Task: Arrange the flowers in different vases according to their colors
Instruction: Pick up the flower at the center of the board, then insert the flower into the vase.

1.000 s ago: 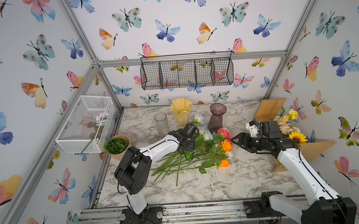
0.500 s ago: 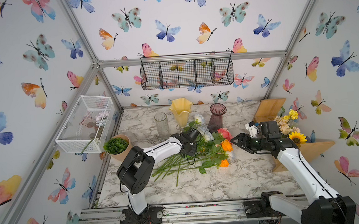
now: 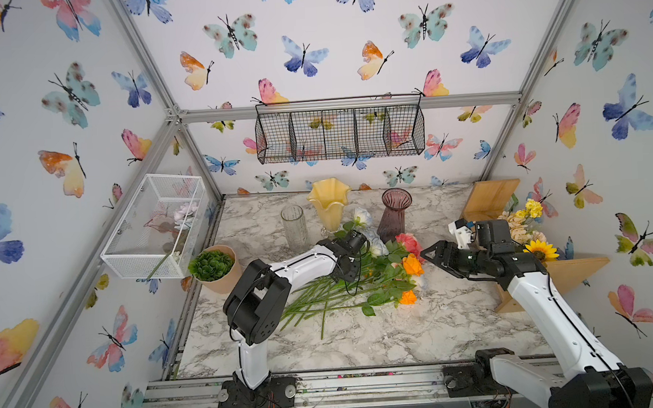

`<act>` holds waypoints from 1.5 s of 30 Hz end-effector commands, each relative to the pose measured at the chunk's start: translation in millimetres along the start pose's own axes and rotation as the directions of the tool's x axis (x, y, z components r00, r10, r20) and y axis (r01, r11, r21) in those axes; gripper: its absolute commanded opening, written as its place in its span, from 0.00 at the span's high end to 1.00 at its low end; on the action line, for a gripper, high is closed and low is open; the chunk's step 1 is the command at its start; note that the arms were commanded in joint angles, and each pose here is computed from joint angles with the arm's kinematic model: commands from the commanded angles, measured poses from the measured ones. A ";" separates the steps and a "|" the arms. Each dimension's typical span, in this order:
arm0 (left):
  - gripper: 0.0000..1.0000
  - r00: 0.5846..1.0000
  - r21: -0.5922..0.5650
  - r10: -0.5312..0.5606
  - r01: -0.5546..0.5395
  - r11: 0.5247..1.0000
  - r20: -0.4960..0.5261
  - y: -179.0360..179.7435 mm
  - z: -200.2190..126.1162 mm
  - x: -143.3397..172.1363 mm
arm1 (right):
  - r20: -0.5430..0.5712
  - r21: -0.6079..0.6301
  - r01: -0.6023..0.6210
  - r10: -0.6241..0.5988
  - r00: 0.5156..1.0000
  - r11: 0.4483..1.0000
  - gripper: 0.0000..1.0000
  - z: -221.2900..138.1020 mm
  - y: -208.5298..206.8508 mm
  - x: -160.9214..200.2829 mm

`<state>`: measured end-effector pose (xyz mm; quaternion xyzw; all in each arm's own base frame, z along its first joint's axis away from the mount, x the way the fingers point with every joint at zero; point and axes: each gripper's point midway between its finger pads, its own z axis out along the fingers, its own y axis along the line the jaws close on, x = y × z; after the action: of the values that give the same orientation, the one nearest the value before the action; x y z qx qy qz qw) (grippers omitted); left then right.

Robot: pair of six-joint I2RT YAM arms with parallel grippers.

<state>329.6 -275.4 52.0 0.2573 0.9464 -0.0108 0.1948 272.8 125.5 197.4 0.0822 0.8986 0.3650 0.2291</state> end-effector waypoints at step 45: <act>1.00 0.615 0.033 -0.068 0.068 0.997 0.786 19.6 -352.4 -184.1 | 0.079 -0.029 0.024 -0.022 0.997 0.999 0.27 -16.6 18.7 -12.7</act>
<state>359.7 -318.2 429.2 0.2095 0.7815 -0.1384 0.5711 270.0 124.9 207.0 0.0916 0.8922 0.3716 0.2397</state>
